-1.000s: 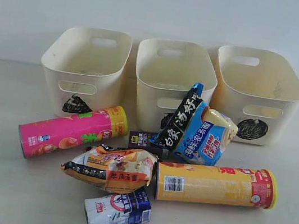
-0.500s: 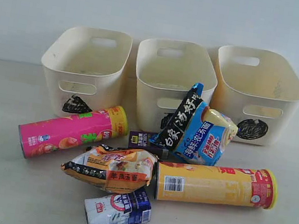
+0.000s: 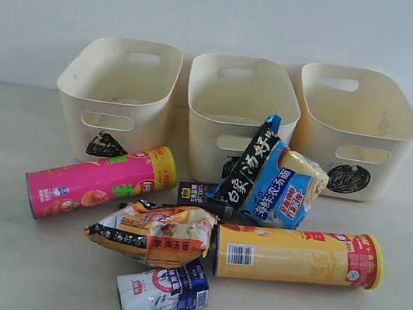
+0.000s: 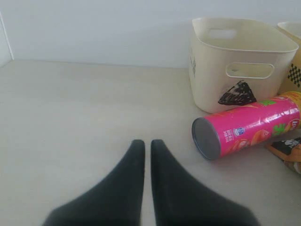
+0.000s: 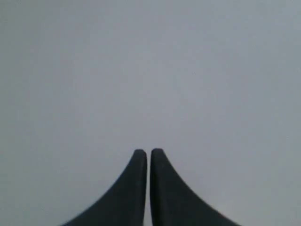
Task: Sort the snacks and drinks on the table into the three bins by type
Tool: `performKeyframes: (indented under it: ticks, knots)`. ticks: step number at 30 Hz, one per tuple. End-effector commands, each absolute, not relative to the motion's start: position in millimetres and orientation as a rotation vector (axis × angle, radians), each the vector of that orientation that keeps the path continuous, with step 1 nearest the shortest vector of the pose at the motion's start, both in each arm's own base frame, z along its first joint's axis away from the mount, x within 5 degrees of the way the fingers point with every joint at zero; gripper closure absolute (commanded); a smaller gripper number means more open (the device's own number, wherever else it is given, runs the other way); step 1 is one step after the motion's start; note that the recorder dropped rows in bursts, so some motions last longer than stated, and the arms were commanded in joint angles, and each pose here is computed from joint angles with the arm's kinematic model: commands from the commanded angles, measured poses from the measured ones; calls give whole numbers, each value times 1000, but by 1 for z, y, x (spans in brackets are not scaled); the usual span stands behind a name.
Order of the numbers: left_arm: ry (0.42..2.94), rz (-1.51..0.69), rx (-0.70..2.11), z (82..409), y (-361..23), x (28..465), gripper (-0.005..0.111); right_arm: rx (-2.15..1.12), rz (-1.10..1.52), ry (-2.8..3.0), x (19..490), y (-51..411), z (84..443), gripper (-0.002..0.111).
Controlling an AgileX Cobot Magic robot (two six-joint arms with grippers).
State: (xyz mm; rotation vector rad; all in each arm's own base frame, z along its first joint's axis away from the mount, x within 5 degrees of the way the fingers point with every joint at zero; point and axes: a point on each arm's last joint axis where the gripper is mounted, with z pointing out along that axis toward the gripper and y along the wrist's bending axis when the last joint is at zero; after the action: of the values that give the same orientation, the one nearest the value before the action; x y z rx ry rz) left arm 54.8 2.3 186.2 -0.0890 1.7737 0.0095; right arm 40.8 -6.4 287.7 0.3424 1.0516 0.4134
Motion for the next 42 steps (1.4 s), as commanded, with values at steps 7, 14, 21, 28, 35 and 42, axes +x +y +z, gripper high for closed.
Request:
performKeyframes:
  ticks: [7,14,21,28,35,42]
  knots:
    - [1765,14,-89,188,2,55,102,84,78,1317,99,-2,372,108]
    - [1765,14,-89,188,2,55,102,-354,-68,2154,175,15,361,108]
    - [1765,14,-89,188,2,55,102,-758,94,2519,212,57,339,108]
    - [1765,14,-89,188,2,55,102,-1075,143,2573,224,100,310,108]
    - [1765,14,-89,188,2,55,102,-1262,176,2545,239,142,302,104]
    - [1765,14,-89,188,2,55,102,-1361,181,2608,261,169,284,56]
